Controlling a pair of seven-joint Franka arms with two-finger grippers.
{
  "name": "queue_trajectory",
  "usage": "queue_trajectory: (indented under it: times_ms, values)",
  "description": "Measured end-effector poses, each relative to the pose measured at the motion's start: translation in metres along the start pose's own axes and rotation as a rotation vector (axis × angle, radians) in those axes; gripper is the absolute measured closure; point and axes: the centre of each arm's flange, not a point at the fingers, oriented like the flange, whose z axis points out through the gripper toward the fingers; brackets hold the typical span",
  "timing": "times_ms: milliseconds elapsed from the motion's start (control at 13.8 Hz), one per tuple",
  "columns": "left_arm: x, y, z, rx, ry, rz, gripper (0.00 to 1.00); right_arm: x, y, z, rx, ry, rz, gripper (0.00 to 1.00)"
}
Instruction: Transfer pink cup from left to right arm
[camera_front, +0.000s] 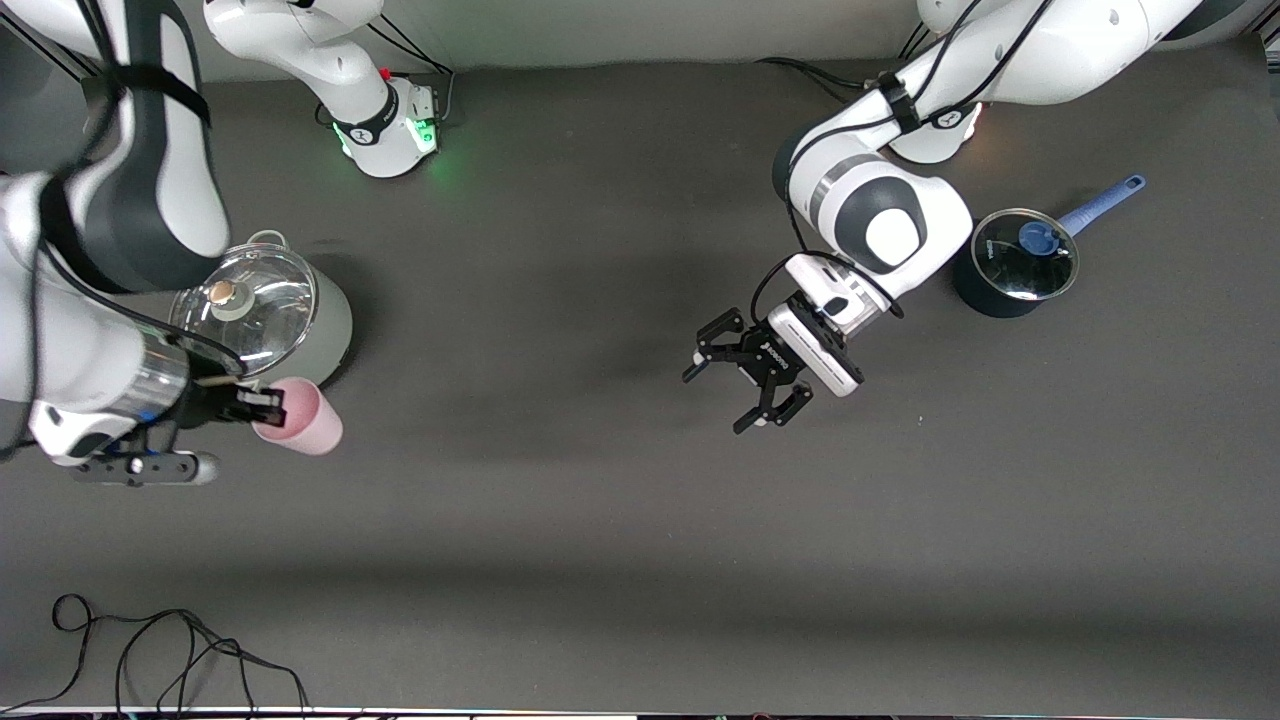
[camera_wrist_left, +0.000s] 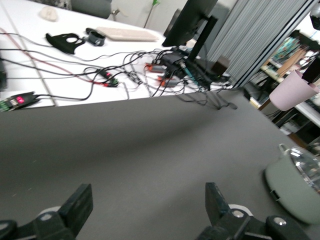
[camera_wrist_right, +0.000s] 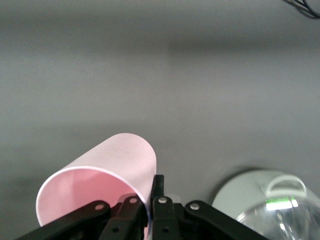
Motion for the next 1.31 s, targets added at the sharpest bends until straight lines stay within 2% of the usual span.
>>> queue_trajectory:
  times_ms: [291, 509, 727, 1091, 1309]
  values:
    - [0.000, -0.003, -0.002, 0.016, -0.006, -0.002, 0.00, -0.009, 0.020, 0.088, -0.016, 0.050, -0.024, 0.95]
    - [0.001, -0.006, -0.002, 0.020, -0.004, -0.003, 0.00, -0.020, 0.030, 0.138, -0.033, 0.040, -0.015, 0.95]
    - [0.019, -0.016, -0.006, 0.035, 0.029, -0.019, 0.00, -0.020, 0.032, 0.164, -0.048, 0.027, -0.013, 0.95]
    - [0.073, -0.037, -0.012, 0.056, 0.100, -0.180, 0.00, -0.020, 0.036, 0.212, -0.076, 0.018, -0.010, 0.95]
    - [0.089, -0.046, -0.015, 0.068, 0.114, -0.283, 0.00, -0.022, 0.037, 0.235, -0.029, -0.004, 0.003, 0.95]
